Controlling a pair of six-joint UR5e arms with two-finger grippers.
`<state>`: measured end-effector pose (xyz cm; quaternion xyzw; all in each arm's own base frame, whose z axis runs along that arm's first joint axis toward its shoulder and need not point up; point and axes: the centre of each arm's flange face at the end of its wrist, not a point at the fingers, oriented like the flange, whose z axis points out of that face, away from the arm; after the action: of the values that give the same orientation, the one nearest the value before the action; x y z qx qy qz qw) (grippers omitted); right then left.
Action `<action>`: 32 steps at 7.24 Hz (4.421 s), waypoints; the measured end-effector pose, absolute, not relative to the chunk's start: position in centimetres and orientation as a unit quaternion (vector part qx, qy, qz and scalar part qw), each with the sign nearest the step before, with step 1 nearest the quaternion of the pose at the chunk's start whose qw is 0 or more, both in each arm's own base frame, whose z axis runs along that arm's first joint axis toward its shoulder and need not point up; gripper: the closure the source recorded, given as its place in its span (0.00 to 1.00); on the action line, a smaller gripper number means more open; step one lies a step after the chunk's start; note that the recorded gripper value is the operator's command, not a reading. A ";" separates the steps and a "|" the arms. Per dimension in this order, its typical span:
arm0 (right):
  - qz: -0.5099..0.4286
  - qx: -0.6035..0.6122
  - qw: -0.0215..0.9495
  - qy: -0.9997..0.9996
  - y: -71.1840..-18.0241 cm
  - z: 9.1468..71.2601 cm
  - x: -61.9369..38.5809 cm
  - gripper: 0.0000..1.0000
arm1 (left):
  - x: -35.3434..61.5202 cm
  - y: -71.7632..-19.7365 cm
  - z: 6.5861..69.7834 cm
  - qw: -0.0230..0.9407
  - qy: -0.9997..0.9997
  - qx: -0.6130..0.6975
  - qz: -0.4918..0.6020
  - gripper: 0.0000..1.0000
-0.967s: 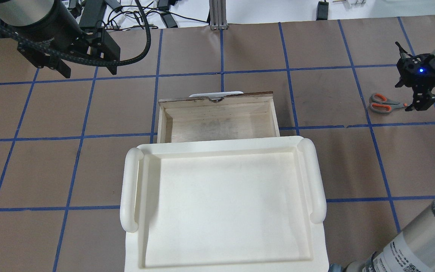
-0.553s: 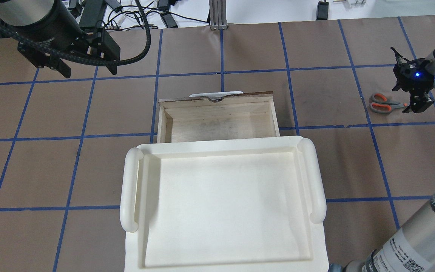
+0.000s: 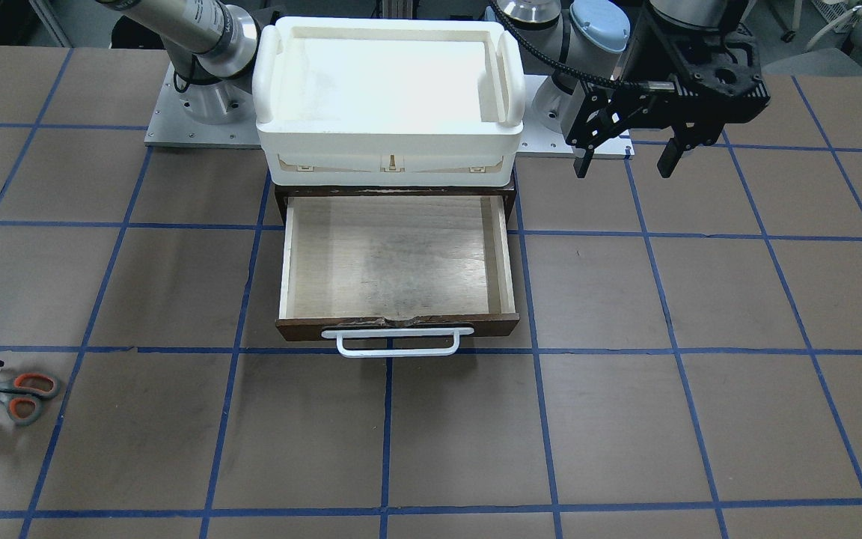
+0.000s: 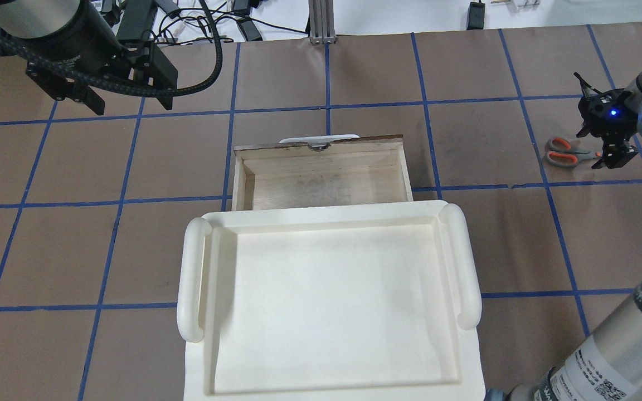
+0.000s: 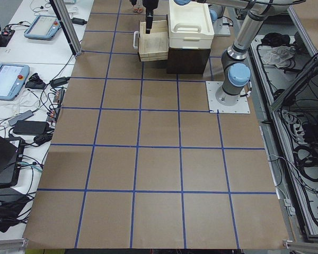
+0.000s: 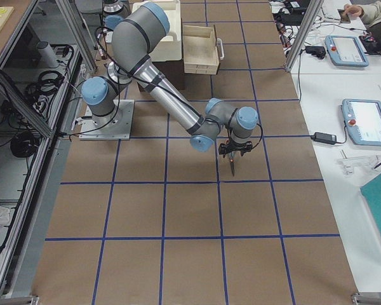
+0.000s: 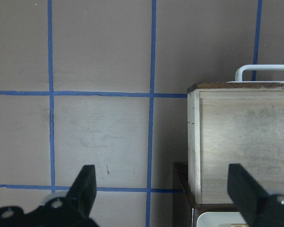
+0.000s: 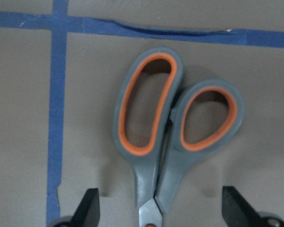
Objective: Put scissors in drawer and close it
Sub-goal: 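Lower the right gripper and grasp the scissors by the handles, then carry the scissors with the right gripper over the open drawer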
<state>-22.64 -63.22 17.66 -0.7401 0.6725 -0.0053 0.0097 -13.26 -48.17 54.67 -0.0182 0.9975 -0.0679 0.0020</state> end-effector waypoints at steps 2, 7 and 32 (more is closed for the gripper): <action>-0.003 -0.740 0.013 0.672 -63.2 17.3 -22.7 0.19 | -13.3 -48.1 54.7 0.002 0.997 -0.018 -0.068 0.00; 0.025 -0.745 0.001 0.667 -63.2 17.9 -22.9 1.00 | -13.3 -48.1 54.7 0.002 0.997 -0.018 -0.069 0.00; -0.003 -0.758 0.016 0.652 -48.6 34.4 38.1 1.00 | -13.2 -48.1 54.8 0.003 0.997 -0.018 -0.069 0.00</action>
<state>38.06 -48.59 34.35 -0.7579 0.6522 -0.0030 0.0157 -13.25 -48.12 54.77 -0.0183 0.9974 -0.0691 0.0028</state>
